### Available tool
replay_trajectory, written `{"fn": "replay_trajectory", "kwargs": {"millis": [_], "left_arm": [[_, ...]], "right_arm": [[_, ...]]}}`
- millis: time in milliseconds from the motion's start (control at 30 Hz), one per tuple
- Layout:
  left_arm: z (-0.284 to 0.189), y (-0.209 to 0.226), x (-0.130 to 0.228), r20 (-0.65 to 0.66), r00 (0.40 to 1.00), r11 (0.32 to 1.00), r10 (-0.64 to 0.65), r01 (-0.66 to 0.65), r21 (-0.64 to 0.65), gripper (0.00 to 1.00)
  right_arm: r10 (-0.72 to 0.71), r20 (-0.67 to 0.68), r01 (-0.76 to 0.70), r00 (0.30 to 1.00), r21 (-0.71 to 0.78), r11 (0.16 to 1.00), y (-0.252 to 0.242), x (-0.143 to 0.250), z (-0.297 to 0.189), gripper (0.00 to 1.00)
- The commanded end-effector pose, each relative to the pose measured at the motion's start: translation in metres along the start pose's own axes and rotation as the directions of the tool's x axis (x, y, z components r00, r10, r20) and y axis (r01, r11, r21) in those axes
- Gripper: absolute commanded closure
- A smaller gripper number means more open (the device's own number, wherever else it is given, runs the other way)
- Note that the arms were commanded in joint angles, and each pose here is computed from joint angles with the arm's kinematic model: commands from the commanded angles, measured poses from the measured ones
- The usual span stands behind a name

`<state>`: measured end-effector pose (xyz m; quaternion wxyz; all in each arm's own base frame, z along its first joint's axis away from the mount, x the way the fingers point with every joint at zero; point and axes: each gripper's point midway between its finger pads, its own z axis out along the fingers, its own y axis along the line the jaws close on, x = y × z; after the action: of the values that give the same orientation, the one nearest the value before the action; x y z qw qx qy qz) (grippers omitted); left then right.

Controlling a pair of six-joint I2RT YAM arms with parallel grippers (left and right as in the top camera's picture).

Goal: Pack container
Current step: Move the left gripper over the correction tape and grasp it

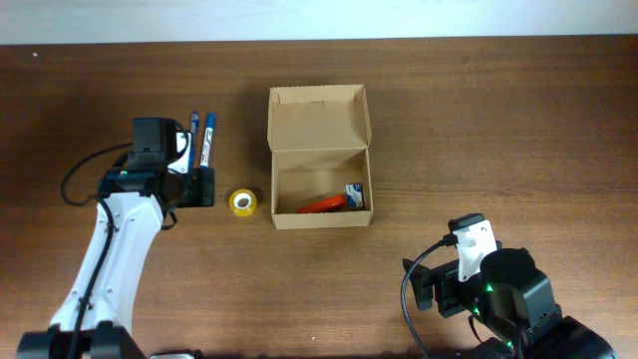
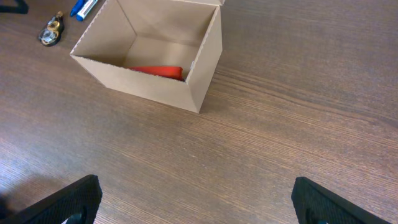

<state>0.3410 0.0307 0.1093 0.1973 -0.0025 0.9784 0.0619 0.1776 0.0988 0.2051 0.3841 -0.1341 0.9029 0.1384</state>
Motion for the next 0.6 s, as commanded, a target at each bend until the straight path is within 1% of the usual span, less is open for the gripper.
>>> {"fn": "replay_trajectory", "kwargs": {"millis": [0,200,333,567], "left_arm": [[0.022,0.001,0.004,-0.04,0.998,0.999,0.044,-0.044,0.006,0.08],[0.069,0.025,0.001,-0.06,0.996,0.998,-0.059,0.058,-0.024,0.08],[0.099,0.026,0.005,-0.091,0.995,0.999,-0.033,0.031,-0.016,0.08],[0.117,0.027,-0.014,-0.013,0.999,0.999,-0.036,0.036,-0.024,0.08]], "right_arm": [[-0.007,0.007,0.007,1.0,0.003,1.0,0.0,0.0,-0.001,0.01],[-0.008,-0.005,0.008,1.0,0.006,1.0,-0.001,0.003,-0.001,0.01],[-0.008,-0.007,0.008,1.0,0.007,1.0,-0.001,0.003,-0.001,0.01],[-0.008,-0.007,0.008,1.0,0.007,1.0,-0.001,0.003,-0.001,0.01]]}}
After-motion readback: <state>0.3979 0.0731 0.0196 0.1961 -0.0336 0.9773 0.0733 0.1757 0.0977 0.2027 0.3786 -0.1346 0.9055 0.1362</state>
